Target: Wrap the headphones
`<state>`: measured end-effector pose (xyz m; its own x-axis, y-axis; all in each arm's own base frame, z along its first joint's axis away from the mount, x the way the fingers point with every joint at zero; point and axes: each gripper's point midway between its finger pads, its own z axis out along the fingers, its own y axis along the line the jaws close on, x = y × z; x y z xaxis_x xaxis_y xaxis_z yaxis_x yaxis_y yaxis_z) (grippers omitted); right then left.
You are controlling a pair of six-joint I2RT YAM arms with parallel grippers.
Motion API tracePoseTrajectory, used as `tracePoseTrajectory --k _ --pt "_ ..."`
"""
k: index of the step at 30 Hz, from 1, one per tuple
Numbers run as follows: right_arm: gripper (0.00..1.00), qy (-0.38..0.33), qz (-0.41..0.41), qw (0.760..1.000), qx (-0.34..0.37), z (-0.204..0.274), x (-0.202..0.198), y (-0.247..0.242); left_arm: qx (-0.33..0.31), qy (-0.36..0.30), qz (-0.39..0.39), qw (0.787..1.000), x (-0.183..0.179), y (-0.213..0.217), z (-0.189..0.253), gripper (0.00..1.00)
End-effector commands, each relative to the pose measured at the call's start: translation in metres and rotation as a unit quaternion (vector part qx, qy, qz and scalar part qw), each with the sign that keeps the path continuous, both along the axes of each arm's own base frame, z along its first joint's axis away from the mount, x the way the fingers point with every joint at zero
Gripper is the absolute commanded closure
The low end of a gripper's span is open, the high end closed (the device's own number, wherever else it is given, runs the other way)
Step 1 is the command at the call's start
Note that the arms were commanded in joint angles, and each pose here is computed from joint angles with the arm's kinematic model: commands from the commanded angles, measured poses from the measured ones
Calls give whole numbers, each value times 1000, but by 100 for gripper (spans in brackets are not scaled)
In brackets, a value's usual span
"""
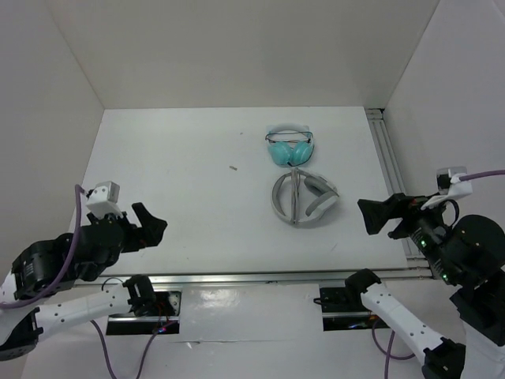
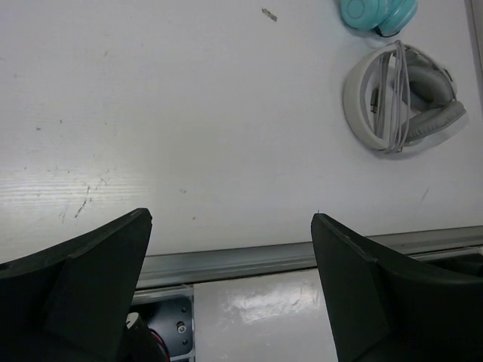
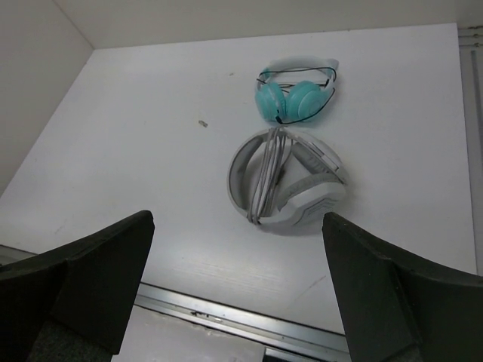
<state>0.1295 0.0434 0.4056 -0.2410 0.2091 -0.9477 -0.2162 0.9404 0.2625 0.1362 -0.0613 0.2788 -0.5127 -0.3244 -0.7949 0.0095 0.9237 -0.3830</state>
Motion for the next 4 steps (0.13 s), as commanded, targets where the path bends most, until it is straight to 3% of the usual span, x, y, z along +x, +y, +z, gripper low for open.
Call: tracePoseTrajectory --k 1,4 --pt "0 1 5 1000 2 -2 -13 -3 -9 8 -5 1000 -4 0 -4 0" --pt "0 9 1 1000 -2 -7 -11 -4 -10 4 -7 1000 -5 2 -3 0"
